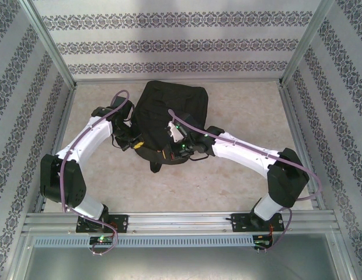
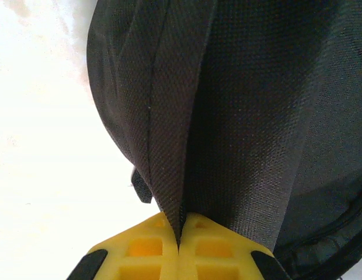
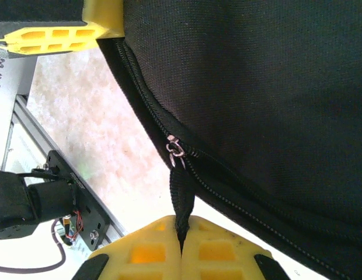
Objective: Pack the student bag
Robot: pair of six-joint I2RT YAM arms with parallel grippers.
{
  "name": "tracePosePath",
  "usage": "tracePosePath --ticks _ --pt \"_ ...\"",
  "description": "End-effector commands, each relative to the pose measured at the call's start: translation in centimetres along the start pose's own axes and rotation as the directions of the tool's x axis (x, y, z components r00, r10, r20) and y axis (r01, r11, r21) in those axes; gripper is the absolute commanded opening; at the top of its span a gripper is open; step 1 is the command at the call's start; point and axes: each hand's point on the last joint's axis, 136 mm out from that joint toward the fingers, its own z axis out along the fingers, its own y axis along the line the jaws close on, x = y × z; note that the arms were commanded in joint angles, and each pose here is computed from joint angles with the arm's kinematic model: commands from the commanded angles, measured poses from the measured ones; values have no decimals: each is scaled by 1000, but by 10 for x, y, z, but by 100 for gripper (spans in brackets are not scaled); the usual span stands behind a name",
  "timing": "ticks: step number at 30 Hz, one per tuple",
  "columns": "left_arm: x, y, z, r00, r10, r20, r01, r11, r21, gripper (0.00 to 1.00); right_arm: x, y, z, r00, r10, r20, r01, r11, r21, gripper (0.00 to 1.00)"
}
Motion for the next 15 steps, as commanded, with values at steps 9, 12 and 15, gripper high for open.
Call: tracePosePath --ticks 9,12,15 --pt "-34 1 -36 977 155 147 -136 982 -130 0 -25 28 -13 999 7 48 -2 996 -89 0" --pt "-50 0 -50 963 186 195 -156 975 -160 0 -46 41 2 998 31 51 -25 993 -117 0" --pt "-56 -4 -53 974 130 188 -115 989 -88 5 -63 47 14 994 79 69 -68 987 -149 0"
